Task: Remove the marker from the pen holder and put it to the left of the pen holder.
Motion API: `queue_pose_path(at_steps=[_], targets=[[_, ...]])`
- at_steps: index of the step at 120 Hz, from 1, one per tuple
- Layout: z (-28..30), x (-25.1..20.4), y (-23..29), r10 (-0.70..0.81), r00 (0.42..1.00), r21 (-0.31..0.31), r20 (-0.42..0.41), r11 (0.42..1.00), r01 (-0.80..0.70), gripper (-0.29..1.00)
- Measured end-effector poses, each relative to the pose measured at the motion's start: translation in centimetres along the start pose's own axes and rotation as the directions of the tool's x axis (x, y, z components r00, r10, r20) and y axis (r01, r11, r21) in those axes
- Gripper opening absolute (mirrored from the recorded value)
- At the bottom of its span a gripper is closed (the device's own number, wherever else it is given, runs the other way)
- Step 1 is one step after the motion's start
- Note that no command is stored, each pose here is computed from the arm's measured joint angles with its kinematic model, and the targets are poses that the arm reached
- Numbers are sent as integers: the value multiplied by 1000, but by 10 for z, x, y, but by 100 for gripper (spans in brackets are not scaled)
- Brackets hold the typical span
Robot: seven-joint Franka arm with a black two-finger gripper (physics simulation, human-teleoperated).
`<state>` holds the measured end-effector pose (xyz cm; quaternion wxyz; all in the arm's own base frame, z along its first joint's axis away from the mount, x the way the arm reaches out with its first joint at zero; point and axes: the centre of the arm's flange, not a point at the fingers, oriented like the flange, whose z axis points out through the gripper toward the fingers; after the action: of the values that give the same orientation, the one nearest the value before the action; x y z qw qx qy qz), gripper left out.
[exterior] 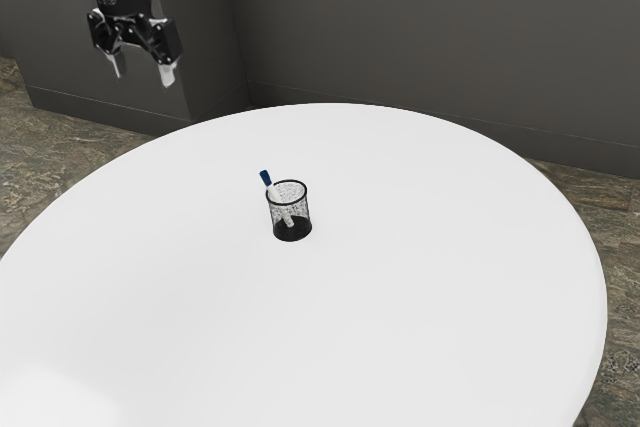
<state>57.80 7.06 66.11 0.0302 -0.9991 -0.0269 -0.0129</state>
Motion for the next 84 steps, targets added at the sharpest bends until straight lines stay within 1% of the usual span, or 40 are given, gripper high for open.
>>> queue_pose_path(at_steps=[17, 32, 41, 54, 60, 67, 75, 84], targets=[[-3, 1, 11, 24, 1000, -5, -7, 1000, -24, 69], [14, 9, 4, 13, 1000, -16, 20, 1000, -13, 69], [26, 13, 8, 21, 999, -30, 38, 999, -20, 69], [96, 6, 20, 36, 991, -82, 132, 996, -25, 69], [124, 4, 21, 29, 987, -101, 157, 995, -13, 69], [148, 8, 25, 18, 986, -128, 167, 992, 3, 69], [168, 19, 32, 12, 987, -145, 158, 989, 11, 69], [185, 48, 40, 0, 991, -169, 132, 985, 23, 69]])
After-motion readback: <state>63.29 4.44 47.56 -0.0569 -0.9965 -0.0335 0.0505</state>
